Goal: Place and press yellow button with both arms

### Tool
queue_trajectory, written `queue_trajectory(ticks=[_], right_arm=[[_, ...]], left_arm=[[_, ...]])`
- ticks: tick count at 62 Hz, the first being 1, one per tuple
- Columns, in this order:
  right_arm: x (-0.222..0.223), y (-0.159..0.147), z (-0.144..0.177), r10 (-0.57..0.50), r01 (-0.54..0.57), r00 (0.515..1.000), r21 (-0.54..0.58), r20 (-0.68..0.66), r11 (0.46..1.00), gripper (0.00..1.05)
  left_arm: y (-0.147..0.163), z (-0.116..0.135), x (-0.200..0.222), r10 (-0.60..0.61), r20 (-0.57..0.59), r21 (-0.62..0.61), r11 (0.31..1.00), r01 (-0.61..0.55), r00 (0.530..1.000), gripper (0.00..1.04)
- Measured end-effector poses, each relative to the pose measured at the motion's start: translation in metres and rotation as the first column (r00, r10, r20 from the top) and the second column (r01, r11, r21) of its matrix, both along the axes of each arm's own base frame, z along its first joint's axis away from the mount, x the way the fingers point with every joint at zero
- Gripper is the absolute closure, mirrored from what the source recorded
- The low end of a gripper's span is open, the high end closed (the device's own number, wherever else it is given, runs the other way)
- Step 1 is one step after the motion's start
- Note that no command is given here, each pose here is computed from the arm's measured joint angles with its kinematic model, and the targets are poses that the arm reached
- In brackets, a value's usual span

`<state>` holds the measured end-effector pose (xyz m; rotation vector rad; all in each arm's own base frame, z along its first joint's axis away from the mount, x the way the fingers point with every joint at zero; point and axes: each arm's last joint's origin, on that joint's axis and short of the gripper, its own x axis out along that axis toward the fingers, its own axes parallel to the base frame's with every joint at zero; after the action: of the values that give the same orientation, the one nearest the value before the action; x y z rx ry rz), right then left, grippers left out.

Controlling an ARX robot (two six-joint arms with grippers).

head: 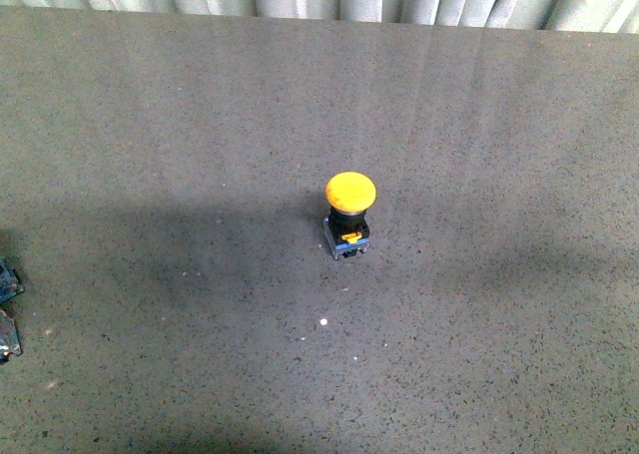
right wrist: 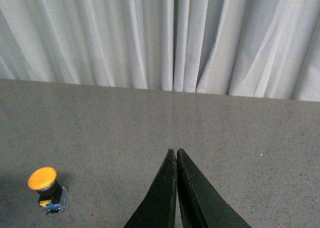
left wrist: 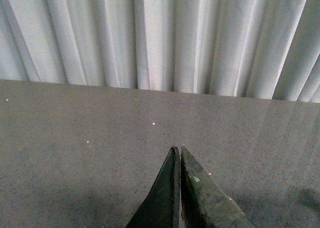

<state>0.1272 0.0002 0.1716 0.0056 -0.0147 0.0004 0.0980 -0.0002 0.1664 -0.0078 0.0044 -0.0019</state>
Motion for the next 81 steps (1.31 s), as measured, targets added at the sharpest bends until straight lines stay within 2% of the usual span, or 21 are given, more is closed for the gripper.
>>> queue_trajectory(ticks=[46,50,65,68,81], right_arm=[[-0.02,0.0,0.001,0.0,0.0,1.0,0.0,0.005,1.0,1.03],[-0.026,0.0,-0.004,0.002,-0.002,1.0,0.0,-0.031,1.0,1.03],[-0.03,0.0,-0.002,-0.001,0.001,1.0,0.0,0.0,1.0,1.03],[-0.03,0.0,-0.002,-0.001,0.001,1.0,-0.002,0.0,1.0,1.02],[-0.03,0.0,-0.002,-0.001,0.001,1.0,-0.002,0.001,1.0,0.63]], left_arm=[[0.0,0.0,0.0,0.0,0.0,0.0,1.0,0.0,1.0,1.03],[0.0,0.0,0.0,0.0,0.0,0.0,1.0,0.0,1.0,1.03],[0.0,0.0,0.0,0.0,0.0,0.0,1.0,0.0,1.0,1.03],[0.0,0.0,0.0,0.0,0.0,0.0,1.0,0.0,1.0,0.96],[0.0,0.0,0.0,0.0,0.0,0.0,1.0,0.0,1.0,0.57]])
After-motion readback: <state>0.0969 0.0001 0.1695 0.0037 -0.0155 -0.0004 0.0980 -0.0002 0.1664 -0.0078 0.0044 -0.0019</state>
